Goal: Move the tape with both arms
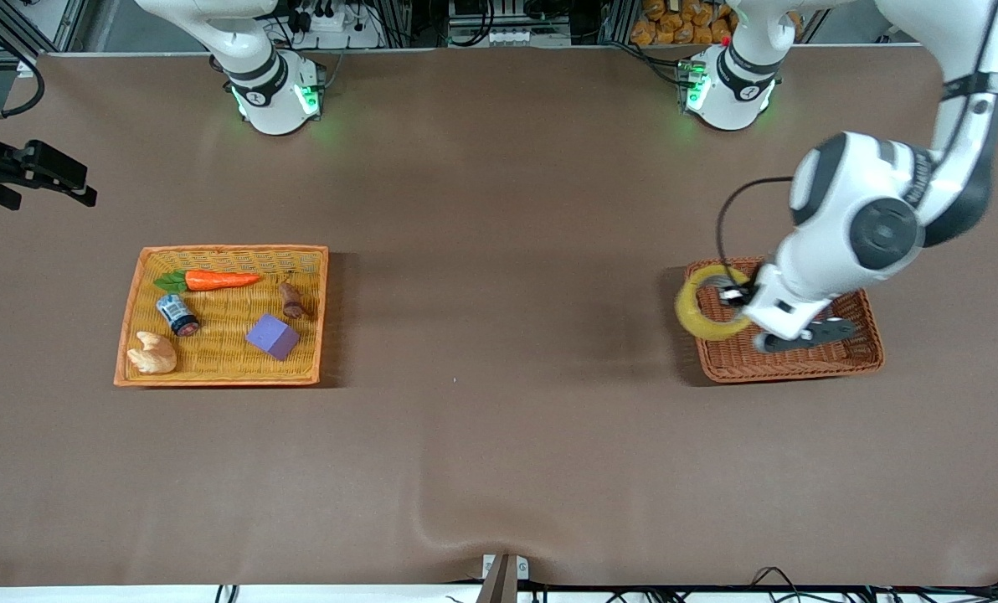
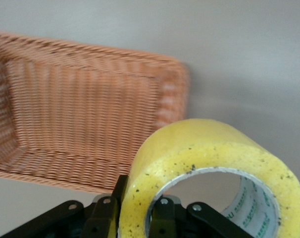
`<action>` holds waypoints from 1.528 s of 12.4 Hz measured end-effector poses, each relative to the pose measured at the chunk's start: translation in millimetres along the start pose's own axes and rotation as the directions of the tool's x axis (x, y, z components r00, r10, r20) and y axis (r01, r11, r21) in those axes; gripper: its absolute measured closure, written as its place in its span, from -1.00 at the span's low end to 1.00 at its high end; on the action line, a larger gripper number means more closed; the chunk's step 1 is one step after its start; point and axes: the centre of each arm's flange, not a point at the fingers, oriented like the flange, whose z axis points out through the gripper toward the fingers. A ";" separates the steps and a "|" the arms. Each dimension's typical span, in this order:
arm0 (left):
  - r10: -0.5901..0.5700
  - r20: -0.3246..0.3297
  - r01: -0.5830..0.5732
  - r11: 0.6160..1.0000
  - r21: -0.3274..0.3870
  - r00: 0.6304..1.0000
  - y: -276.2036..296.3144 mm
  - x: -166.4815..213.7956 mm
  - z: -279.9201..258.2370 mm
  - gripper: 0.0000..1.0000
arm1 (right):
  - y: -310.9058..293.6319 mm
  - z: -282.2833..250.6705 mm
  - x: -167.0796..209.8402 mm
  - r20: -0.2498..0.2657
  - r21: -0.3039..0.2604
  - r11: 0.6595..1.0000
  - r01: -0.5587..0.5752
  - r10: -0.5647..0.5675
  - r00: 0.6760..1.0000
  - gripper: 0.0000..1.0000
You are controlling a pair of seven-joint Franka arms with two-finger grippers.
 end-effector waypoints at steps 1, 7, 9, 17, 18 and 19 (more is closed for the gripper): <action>-0.019 0.024 0.019 1.000 -0.002 1.000 -25.6 8.8 15.3 0.55 | 0.0 0.0 0.0 0.000 0.000 1.000 0.000 0.000 1.000 -1.00; 0.056 0.098 -0.045 0.994 -0.103 0.994 -154.9 59.3 131.3 0.55 | -0.6 0.2 0.0 0.001 0.000 1.000 0.001 -0.001 1.000 -1.00; 0.104 0.108 -0.090 0.988 -0.127 0.989 -166.1 66.0 162.1 0.20 | -0.7 0.2 0.1 0.001 0.000 1.000 0.001 -0.001 1.000 -1.00; 0.174 0.040 -0.173 0.985 -0.026 0.984 -141.8 80.2 -13.7 -1.00 | -0.8 0.3 0.1 0.001 0.000 1.000 0.002 -0.002 1.000 -1.00; 0.175 -0.002 -0.175 0.984 -0.015 0.985 -139.1 76.8 -55.6 -1.00 | -0.8 0.3 0.1 0.001 0.000 1.000 0.002 -0.002 1.000 -1.00; 0.178 -0.041 -0.179 0.984 -0.004 0.983 -137.5 69.9 -94.3 -1.00 | -0.7 0.3 0.1 0.001 -0.001 1.000 0.002 -0.002 1.000 -1.00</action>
